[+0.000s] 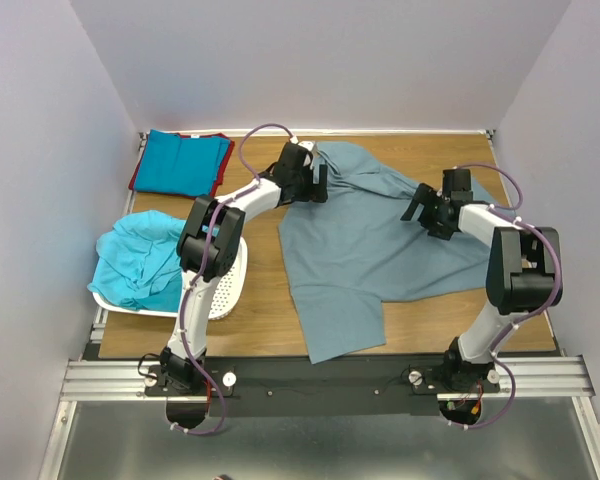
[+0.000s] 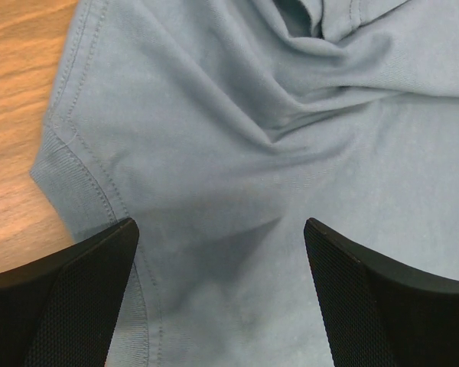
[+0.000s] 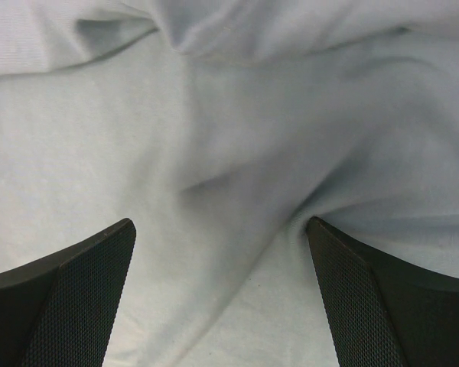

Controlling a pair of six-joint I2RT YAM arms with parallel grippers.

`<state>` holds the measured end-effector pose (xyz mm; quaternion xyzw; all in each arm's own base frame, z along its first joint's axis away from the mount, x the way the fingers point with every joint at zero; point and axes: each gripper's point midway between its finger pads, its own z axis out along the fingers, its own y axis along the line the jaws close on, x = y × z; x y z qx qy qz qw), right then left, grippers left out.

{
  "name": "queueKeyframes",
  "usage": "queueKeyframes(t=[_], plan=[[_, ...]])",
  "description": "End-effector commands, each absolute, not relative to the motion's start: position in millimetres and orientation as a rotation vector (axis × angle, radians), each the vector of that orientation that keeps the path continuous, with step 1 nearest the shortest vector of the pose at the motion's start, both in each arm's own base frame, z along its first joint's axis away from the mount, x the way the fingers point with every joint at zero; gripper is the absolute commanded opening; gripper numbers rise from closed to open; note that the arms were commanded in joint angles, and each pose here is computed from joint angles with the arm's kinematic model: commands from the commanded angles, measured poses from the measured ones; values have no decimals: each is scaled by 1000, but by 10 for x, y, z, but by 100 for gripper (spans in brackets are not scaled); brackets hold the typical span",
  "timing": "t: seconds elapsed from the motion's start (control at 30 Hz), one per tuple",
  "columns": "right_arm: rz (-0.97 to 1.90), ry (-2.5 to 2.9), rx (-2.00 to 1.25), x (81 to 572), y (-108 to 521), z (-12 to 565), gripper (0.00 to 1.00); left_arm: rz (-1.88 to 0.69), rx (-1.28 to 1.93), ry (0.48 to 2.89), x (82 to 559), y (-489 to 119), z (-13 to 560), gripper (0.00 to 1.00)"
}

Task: Fold and stack the t-shirts
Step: Flatten the tshirt out

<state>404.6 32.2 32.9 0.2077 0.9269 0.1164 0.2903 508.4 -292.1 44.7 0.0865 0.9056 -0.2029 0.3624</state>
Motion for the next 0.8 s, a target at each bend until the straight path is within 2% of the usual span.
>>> queueKeyframes(t=[0.0,0.27,0.57,0.77], plan=[[416,2548,538,4016,630,147,100,-455,205,2421,5069,-2727,145,97],[449,2568,498,4146,882,81,99,-459,120,2392,5366,-2490,253,97],[514,2523,435,4439,1069,259,100,-404,81,2351,5785,-2264,481,97],[536,2446,349,4695,1112,586,100,-412,131,2165,5984,-2356,1339,97]])
